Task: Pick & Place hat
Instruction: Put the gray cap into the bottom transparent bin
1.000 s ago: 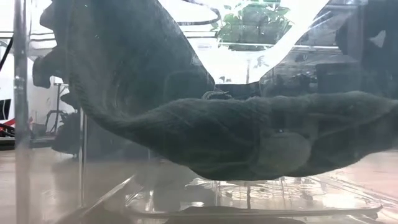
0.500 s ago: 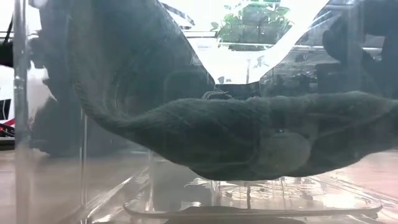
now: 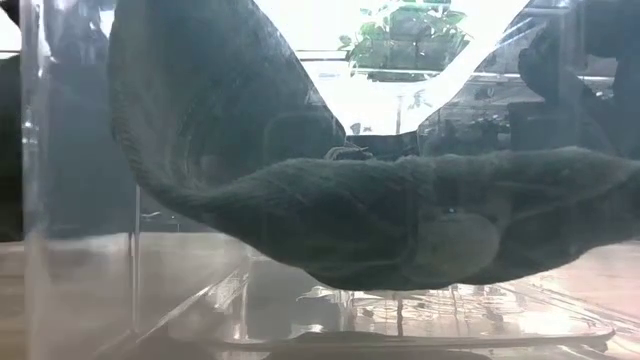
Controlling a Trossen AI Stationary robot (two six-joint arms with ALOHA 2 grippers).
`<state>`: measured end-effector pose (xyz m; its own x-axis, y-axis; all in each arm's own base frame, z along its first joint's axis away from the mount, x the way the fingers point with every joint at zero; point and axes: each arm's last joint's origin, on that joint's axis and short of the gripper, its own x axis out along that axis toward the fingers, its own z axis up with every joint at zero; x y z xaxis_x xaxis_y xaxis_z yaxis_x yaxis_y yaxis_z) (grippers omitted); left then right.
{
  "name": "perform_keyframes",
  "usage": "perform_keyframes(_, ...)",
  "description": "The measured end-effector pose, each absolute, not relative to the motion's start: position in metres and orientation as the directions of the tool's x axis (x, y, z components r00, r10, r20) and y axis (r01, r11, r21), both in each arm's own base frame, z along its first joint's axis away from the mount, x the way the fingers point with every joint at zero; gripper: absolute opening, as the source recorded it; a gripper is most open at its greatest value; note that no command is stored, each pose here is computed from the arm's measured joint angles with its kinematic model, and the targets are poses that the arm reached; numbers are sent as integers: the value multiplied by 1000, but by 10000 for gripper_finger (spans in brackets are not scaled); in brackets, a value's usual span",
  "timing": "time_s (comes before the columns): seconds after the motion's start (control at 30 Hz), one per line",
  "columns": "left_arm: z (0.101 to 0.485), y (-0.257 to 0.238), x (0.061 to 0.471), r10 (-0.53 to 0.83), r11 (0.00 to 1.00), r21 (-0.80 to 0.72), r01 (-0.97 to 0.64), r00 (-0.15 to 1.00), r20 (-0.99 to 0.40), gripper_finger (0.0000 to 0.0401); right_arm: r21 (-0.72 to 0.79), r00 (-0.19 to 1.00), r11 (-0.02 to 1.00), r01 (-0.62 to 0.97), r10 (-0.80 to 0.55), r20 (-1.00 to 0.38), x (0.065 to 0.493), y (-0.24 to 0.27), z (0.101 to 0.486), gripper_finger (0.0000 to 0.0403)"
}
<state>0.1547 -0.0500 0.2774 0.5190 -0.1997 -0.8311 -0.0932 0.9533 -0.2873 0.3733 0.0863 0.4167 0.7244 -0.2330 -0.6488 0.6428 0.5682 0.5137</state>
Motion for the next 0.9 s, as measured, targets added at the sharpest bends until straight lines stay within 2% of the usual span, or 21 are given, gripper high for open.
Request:
perform_keyframes(0.2, 309, -40, 129, -198, 904, -398, -156, 672, -714, 7, 579, 759, 528, 622, -224, -611, 377, 87, 421, 232)
perform_keyframes(0.43, 335, -28, 116, 50, 876, -363, -317, 809, -585, 7, 721, 811, 373, 583, -207, -548, 383, 88, 427, 233)
perform_keyframes(0.57, 347, -27, 118, 95, 880, -352, -319, 845, -527, 7, 774, 825, 288, 564, -168, -539, 388, 86, 426, 233)
perform_keyframes(0.73, 350, -30, 124, 91, 909, -301, -288, 843, -530, 7, 821, 838, 170, 546, -124, -531, 392, 81, 426, 233)
perform_keyframes(0.9, 356, -35, 134, 50, 941, -260, -214, 853, -520, 7, 829, 829, 58, 556, 26, -558, 396, 67, 425, 233)
